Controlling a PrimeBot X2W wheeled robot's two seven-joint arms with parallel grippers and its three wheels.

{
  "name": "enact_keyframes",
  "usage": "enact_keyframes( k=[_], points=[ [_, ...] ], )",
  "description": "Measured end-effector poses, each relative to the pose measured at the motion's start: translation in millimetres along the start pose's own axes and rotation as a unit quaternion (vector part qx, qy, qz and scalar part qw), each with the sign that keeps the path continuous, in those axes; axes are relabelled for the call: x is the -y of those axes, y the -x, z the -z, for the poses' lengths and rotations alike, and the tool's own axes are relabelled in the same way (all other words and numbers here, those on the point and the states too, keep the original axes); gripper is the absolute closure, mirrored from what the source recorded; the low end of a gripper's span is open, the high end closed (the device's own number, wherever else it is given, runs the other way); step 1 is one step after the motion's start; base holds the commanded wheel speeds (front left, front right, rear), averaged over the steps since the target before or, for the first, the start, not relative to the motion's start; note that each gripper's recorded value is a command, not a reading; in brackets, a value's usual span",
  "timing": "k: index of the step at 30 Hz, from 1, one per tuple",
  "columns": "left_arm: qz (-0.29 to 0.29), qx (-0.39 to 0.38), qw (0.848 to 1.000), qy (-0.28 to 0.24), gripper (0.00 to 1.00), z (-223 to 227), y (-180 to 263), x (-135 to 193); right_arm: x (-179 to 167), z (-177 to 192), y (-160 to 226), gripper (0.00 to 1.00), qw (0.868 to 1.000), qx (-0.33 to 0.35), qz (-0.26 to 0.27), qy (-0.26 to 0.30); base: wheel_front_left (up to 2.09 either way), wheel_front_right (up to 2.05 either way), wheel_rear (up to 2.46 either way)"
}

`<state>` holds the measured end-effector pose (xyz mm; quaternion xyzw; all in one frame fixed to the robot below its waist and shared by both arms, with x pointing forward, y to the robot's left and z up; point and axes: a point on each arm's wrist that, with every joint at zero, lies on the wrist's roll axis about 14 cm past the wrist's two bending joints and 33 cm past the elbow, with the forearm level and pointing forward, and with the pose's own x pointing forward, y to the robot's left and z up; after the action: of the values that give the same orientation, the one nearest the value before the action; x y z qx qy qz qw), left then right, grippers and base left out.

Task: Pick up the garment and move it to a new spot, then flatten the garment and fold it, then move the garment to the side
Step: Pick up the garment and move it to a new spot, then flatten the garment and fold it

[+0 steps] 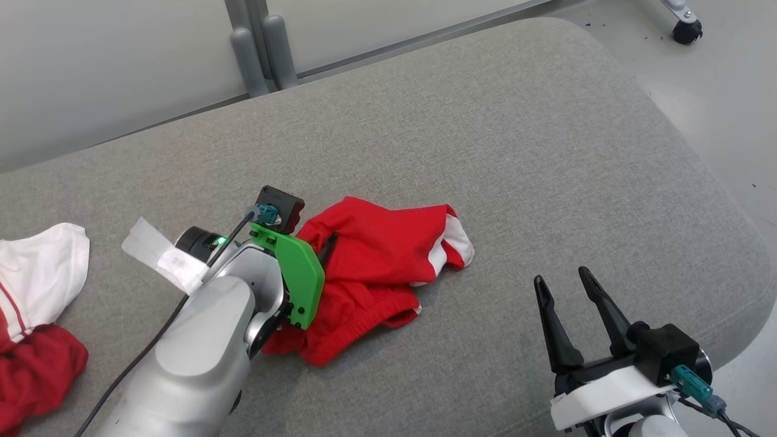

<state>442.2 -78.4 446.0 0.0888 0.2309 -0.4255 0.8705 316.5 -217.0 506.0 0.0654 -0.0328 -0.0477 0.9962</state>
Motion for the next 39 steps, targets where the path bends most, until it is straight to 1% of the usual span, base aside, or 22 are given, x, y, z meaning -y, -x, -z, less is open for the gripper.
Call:
enact_keyframes(
  k=[4, 8, 14, 17, 24, 31, 34, 39],
  points=[
    [-0.009, 0.005, 1.0, 0.016, 0.0, 5, 0, -4, 1, 1, 1, 0.0, 1.0, -0.001, 0.001, -0.001, 0.0, 0.0, 0.0],
    [-0.016, 0.043, 0.998, 0.043, 0.0, -7, 4, -7, 2, 3, 2, 0.0, 1.0, -0.004, 0.003, -0.003, 0.0, 0.0, 0.0],
    [-0.033, 0.074, 0.996, 0.046, 0.0, -15, 24, -8, -2, 6, 4, 0.0, 1.0, -0.007, -0.004, -0.004, 0.0, 0.0, 0.0],
    [-0.025, 0.079, 0.996, 0.031, 0.0, -17, 39, 5, -6, 4, 2, 0.0, 1.0, -0.004, -0.012, -0.003, 0.0, 0.0, 0.0],
    [0.022, 0.049, 0.999, -0.006, 0.0, 1, 78, 59, -12, 3, -3, 0.0, 1.0, -0.002, -0.023, -0.007, 0.0, 0.0, 0.0],
    [0.058, 0.021, 0.998, -0.015, 0.0, 16, 90, 92, -13, 10, -5, 0.0, 1.0, -0.012, -0.021, -0.02, 0.0, 0.0, 0.0],
    [0.063, 0.013, 0.998, -0.014, 0.0, 22, 87, 97, -9, 11, -4, 0.0, 1.0, -0.014, -0.013, -0.021, 0.0, 0.0, 0.0],
    [0.043, -0.007, 0.999, -0.032, 0.0, 37, 73, 86, -1, 7, -5, 0.0, 1.0, -0.01, 0.0, -0.02, 0.0, 0.0, 0.0]
  ],
)
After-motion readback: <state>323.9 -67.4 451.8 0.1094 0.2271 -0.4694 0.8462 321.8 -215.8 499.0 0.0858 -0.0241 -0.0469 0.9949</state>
